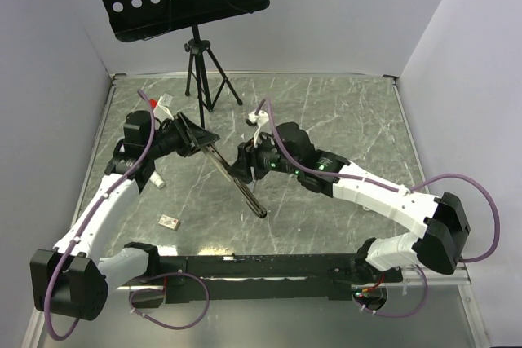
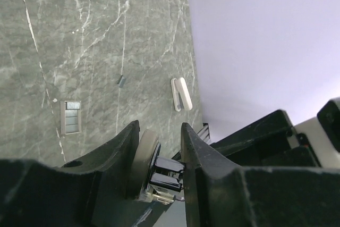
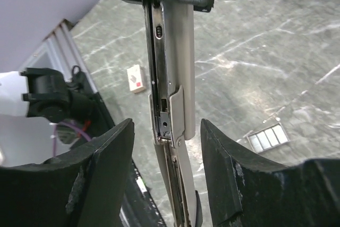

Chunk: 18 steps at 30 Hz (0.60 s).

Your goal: Unload the staples from the stapler

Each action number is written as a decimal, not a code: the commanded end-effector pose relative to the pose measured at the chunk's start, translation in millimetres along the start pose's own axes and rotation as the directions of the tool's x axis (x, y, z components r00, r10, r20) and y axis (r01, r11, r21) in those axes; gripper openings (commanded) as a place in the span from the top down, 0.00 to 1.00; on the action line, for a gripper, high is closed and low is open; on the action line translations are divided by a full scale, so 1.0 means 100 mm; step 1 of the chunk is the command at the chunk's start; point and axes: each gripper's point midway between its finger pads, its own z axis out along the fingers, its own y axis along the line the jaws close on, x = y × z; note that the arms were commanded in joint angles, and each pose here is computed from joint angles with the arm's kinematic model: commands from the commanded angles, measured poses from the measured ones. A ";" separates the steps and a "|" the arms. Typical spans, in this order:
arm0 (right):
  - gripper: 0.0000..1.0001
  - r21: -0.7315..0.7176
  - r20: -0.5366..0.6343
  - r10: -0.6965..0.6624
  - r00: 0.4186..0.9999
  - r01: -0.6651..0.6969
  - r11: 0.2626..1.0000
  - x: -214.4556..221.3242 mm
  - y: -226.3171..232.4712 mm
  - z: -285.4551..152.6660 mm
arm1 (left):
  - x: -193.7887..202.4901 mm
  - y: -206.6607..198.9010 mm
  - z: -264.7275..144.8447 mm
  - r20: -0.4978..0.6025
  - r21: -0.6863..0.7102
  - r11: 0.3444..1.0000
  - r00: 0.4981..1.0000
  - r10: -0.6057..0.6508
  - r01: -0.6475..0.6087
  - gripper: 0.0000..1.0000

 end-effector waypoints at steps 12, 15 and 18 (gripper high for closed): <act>0.61 0.167 -0.071 -0.103 0.992 0.114 0.979 0.10 -0.08 0.34 | -0.08 -0.17 0.01 0.000 0.073 0.997 1.000 -0.015 0.015 0.99; 0.83 0.226 -0.048 -0.095 0.994 0.103 0.969 0.08 -0.18 0.32 | -0.05 -0.14 0.02 -0.033 0.087 0.996 0.999 -0.007 0.010 0.99; 1.00 0.271 -0.004 -0.095 0.995 0.093 0.958 0.01 -0.25 0.26 | -0.01 -0.12 0.03 -0.070 0.091 0.996 0.997 0.015 -0.008 0.75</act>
